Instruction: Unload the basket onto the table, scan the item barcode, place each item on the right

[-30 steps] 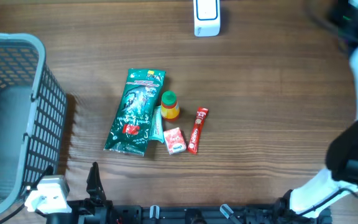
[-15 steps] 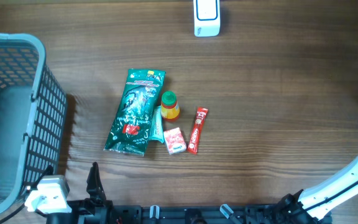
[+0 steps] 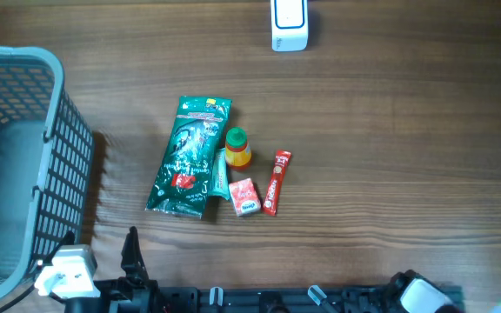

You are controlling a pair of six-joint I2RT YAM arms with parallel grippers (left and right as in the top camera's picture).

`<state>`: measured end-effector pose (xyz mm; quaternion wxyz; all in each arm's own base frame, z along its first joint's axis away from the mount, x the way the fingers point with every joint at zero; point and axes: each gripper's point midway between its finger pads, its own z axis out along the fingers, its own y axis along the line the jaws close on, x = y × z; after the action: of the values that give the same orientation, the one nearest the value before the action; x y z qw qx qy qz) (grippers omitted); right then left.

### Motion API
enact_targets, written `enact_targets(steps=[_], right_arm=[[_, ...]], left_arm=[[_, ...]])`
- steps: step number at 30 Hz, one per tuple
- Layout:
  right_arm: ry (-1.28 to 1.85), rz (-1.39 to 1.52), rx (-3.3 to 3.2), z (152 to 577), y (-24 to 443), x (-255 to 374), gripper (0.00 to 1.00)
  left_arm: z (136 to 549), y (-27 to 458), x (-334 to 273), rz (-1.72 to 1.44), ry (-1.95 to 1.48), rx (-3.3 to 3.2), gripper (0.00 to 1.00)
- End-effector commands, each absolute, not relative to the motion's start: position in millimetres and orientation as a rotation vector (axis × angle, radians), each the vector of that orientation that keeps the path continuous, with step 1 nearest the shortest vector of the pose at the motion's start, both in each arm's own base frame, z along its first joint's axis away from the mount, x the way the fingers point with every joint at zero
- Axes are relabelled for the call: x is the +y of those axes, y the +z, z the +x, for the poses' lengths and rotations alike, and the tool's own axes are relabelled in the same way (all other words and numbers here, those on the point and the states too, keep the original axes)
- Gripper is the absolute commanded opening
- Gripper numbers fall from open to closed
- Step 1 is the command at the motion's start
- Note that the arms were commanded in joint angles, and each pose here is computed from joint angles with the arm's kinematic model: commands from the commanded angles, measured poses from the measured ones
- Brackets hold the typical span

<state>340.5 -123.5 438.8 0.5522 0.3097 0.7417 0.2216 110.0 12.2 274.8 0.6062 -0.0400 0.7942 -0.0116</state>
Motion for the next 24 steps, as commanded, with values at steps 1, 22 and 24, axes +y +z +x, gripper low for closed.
enact_targets(steps=[1, 22, 24], right_arm=[[0.707, 0.563, 1.845, 316.3, 445.6, -52.9, 1.00], [0.605, 0.182, 2.704, 312.5, 272.9, 82.3, 1.00], [0.549, 0.068, 2.821, 319.6, 240.3, 115.2, 0.99]], left_arm=[[108.9, 275.9, 12.1, -0.097, -0.031, 1.828, 1.00], [108.9, 275.9, 12.1, -0.097, -0.031, 1.828, 1.00], [108.9, 275.9, 12.1, -0.097, -0.031, 1.828, 1.00]])
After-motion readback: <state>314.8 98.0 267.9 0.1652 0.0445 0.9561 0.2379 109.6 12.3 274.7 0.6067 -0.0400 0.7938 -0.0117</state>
